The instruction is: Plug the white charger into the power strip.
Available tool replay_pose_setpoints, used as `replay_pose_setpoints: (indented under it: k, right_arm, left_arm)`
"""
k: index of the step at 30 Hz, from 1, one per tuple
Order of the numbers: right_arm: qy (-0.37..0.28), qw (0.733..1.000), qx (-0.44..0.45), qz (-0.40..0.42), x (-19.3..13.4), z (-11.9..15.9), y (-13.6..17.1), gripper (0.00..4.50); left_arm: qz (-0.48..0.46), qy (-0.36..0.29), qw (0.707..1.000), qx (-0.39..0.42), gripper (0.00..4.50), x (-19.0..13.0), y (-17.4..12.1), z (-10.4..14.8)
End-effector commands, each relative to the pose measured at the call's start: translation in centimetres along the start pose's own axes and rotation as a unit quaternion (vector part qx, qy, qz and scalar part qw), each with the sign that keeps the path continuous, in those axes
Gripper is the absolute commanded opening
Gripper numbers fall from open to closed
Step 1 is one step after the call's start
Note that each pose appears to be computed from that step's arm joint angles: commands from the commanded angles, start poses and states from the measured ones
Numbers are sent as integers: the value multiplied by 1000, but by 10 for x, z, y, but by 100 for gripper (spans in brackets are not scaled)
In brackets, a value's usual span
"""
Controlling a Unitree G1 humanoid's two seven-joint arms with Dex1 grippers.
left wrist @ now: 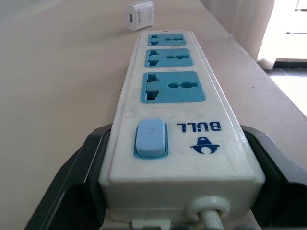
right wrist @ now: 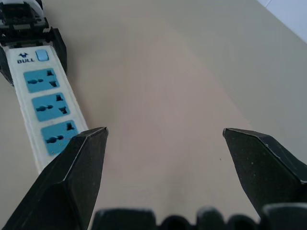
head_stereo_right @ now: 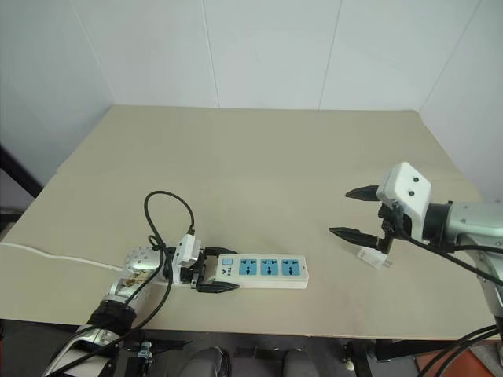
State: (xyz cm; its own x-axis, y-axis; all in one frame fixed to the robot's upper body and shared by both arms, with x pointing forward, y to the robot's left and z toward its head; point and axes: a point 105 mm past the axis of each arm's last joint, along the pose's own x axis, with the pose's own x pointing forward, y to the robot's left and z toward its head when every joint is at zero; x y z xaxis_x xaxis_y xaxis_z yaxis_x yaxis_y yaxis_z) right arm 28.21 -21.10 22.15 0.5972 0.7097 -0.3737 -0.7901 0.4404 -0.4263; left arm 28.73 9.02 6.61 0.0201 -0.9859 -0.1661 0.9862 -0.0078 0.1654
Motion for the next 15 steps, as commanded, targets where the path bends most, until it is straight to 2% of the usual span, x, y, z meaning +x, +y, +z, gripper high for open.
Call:
replay_pose_setpoints:
  k: [1, 4, 7, 11, 15]
  right_arm:
    - [28, 1000, -1, -12, -4, 2, -10, 450]
    - [98, 994, 30, -33, -2, -3, -24, 450]
    - [137, 984, 98, -57, 1, -1, -39, 450]
    - [241, 958, 147, -45, -1, -10, -39, 450]
    - [306, 940, 149, -8, -2, -20, -28, 450]
  left_arm:
    - [-24, 2, 1000, -4, 332, 7, -6, -4]
    - [-19, 30, 999, 11, 332, 6, -4, -12]
    - [-9, 37, 999, 11, 332, 3, -2, -14]
    - [-5, 39, 999, 7, 332, 2, -4, -16]
    - [-6, 43, 999, 4, 332, 2, -5, -18]
